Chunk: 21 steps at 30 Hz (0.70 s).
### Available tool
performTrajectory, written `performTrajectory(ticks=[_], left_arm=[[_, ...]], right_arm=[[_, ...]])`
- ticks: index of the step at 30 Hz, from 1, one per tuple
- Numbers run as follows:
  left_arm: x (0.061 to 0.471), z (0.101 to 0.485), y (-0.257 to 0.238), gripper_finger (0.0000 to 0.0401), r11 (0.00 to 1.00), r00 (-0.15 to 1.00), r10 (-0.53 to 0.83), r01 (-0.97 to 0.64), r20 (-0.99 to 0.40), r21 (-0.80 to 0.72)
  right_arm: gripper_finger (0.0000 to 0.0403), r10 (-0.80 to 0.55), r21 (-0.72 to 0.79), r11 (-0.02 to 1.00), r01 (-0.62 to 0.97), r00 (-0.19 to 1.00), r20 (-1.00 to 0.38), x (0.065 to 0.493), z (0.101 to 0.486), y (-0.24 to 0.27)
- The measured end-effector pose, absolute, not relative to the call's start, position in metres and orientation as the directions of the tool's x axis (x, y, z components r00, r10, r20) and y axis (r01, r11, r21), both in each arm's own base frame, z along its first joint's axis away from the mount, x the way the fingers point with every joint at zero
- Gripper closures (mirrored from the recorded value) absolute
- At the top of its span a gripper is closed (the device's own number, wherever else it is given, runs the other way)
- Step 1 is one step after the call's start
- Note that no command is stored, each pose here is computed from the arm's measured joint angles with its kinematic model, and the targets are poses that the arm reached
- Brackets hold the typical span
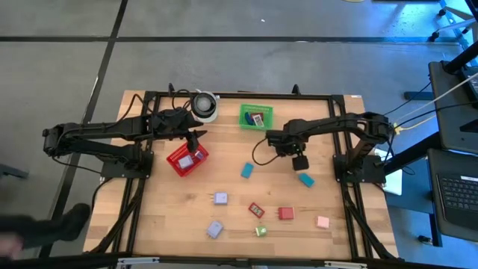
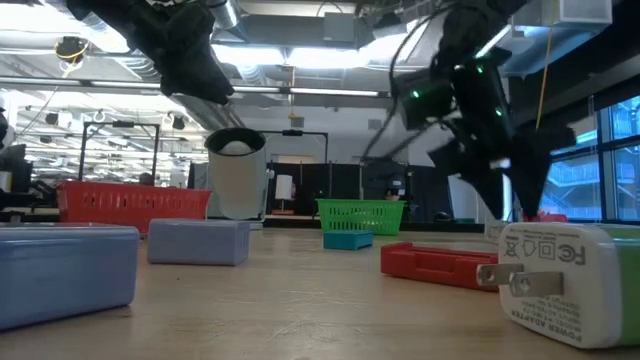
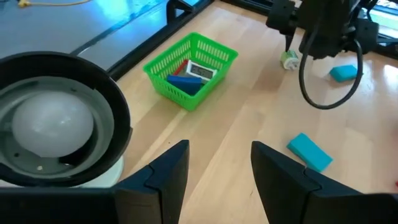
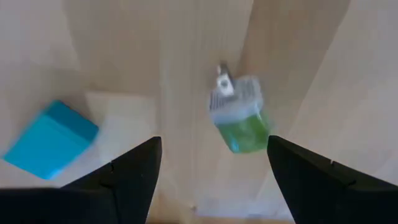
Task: Pick & Place Office items
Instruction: Put the top green charger adapter into the red bin
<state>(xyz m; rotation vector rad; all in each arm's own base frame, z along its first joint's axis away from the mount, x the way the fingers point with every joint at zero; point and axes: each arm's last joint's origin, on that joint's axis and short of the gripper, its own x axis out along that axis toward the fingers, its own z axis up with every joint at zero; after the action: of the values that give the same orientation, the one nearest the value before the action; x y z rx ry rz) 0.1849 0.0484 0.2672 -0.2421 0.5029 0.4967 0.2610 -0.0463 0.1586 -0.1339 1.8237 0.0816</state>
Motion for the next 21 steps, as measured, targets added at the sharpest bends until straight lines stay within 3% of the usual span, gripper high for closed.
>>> performTrajectory(ticks=[5,13,17,21], left_arm=[[0.184,0.267,0.049,0.0232,0.840,0.746,0.428,-0.537,-0.510,-0.081],[0.184,0.267,0.050,0.0232,0.831,0.737,0.446,-0.551,-0.507,-0.071],[0.184,0.267,0.050,0.0232,0.831,0.737,0.446,-0.551,-0.507,-0.071],[0.184,0.267,0.050,0.0232,0.831,0.737,0.446,-0.552,-0.507,-0.070]], right_arm=[[0.0108,-0.134,-0.102,0.983,-0.154,-0.216,-0.967,0.254,0.139,-0.049],[0.0119,-0.140,-0.118,0.986,-0.116,-0.204,-0.969,0.249,0.130,-0.048],[0.0155,-0.132,-0.116,0.989,-0.092,-0.206,-0.970,0.249,0.130,-0.048],[0.0217,-0.104,-0.100,0.995,-0.032,-0.206,-0.973,0.248,0.130,-0.047]])
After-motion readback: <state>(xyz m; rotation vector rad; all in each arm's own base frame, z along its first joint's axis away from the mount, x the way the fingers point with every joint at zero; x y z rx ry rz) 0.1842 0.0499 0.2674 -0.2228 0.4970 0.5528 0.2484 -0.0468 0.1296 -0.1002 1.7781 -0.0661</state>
